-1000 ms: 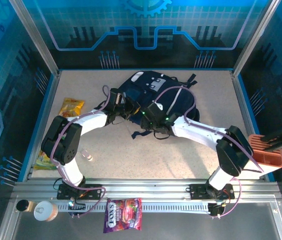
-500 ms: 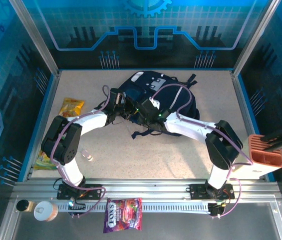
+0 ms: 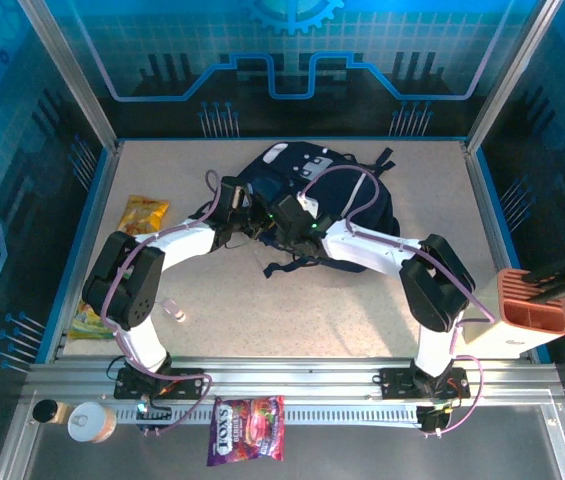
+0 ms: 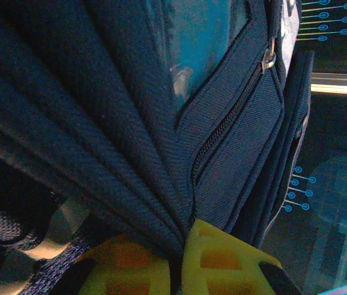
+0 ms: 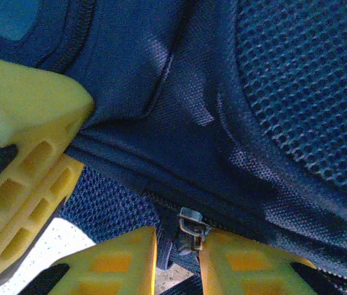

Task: Pack the student bag
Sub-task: Zip the student bag at the center of the table.

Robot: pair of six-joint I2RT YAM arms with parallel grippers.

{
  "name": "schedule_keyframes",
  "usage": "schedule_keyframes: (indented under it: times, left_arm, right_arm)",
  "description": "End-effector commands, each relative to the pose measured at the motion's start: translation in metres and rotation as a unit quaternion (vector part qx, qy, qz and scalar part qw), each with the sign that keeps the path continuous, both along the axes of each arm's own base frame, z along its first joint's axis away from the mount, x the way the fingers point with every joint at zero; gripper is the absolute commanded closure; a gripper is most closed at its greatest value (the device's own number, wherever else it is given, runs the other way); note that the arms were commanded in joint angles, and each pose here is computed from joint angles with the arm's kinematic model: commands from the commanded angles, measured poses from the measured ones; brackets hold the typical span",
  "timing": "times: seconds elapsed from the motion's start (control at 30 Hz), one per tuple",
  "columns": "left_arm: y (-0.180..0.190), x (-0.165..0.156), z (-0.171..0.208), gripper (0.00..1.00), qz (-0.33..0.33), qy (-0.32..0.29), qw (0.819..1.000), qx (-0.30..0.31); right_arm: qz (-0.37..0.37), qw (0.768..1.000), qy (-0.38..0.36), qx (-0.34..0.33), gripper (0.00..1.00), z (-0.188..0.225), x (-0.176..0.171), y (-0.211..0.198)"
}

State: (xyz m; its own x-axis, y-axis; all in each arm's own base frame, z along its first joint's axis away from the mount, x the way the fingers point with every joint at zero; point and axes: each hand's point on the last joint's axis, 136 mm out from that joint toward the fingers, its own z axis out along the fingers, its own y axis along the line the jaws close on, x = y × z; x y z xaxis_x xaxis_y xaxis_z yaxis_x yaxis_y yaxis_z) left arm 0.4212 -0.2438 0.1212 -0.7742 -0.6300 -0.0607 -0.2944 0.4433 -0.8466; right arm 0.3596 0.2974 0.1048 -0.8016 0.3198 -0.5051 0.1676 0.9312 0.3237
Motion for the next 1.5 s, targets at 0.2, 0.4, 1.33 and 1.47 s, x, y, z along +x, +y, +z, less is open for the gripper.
schedule_keyframes:
  times: [0.2,0.4,1.33,1.47]
  left_arm:
    - [-0.018,-0.007,0.032,1.0,-0.03,-0.042,0.998,-0.025]
    - [-0.016,-0.006,0.031,1.0,-0.029,-0.043,0.999,-0.018]
    - [-0.003,0.002,0.019,1.0,-0.022,-0.041,0.999,0.01]
    - [0.0,0.003,0.019,1.0,-0.02,-0.042,0.999,0.013]
  right_arm:
    - [-0.054,0.998,-0.012,-0.016,0.83,0.004,0.018,-0.018]
    - [-0.041,0.999,-0.016,-0.015,0.95,0.009,0.017,-0.02]
    - [0.083,0.986,0.144,0.012,1.0,-0.017,-0.059,-0.053]
    - [0.071,0.986,0.146,-0.035,1.0,-0.022,-0.066,-0.075]
